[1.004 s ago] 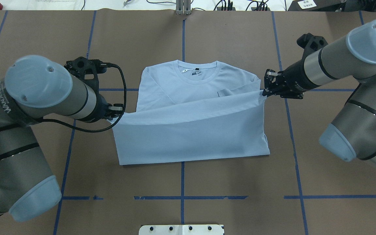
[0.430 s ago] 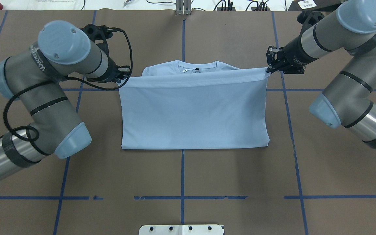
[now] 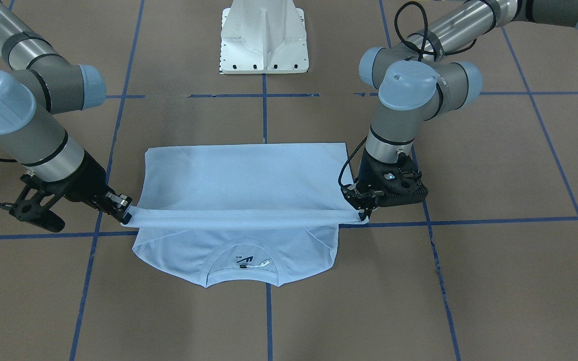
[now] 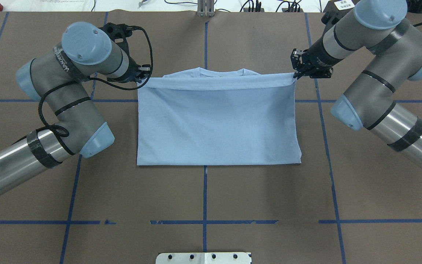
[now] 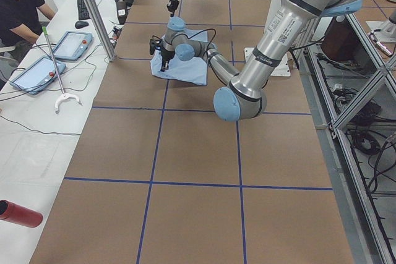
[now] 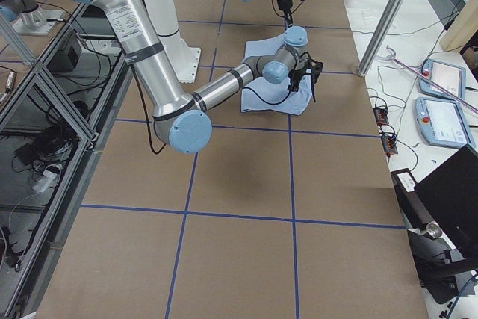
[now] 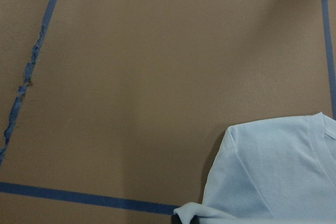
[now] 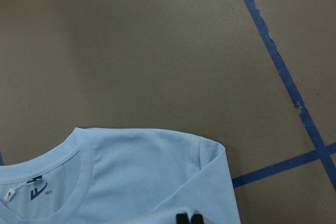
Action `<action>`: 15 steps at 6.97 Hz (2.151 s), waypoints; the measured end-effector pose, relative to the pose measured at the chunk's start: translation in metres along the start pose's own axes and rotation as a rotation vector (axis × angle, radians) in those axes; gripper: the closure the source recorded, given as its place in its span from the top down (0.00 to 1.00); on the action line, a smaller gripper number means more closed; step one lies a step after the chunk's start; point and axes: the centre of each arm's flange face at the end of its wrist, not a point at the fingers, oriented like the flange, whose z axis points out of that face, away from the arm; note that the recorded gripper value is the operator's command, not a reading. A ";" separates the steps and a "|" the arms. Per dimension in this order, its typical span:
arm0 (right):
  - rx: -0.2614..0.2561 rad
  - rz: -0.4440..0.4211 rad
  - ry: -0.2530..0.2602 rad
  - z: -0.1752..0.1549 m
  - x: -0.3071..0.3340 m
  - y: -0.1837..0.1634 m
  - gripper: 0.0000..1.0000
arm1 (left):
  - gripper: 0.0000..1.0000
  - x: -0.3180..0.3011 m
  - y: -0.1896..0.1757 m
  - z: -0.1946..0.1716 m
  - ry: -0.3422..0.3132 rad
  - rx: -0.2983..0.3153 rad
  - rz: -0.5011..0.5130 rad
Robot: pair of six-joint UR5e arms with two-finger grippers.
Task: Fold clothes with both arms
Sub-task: 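Release the hem at the collar and raise both grippers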
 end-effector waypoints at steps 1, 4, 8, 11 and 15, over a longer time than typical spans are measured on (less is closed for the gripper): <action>-0.001 0.004 0.010 0.006 -0.001 -0.004 0.00 | 0.00 -0.001 -0.004 0.005 -0.001 0.004 -0.003; -0.005 -0.002 0.011 0.010 -0.008 -0.003 0.00 | 0.00 0.014 -0.013 0.017 -0.010 0.002 -0.012; 0.000 -0.041 0.018 0.021 -0.016 0.011 1.00 | 0.99 0.026 -0.012 0.016 -0.001 0.000 -0.010; 0.035 -0.051 0.033 0.028 -0.015 0.013 1.00 | 0.99 0.034 -0.014 0.010 0.013 0.003 -0.004; 0.027 -0.093 0.026 0.021 0.026 0.076 1.00 | 0.99 0.046 -0.010 -0.024 0.068 0.016 0.010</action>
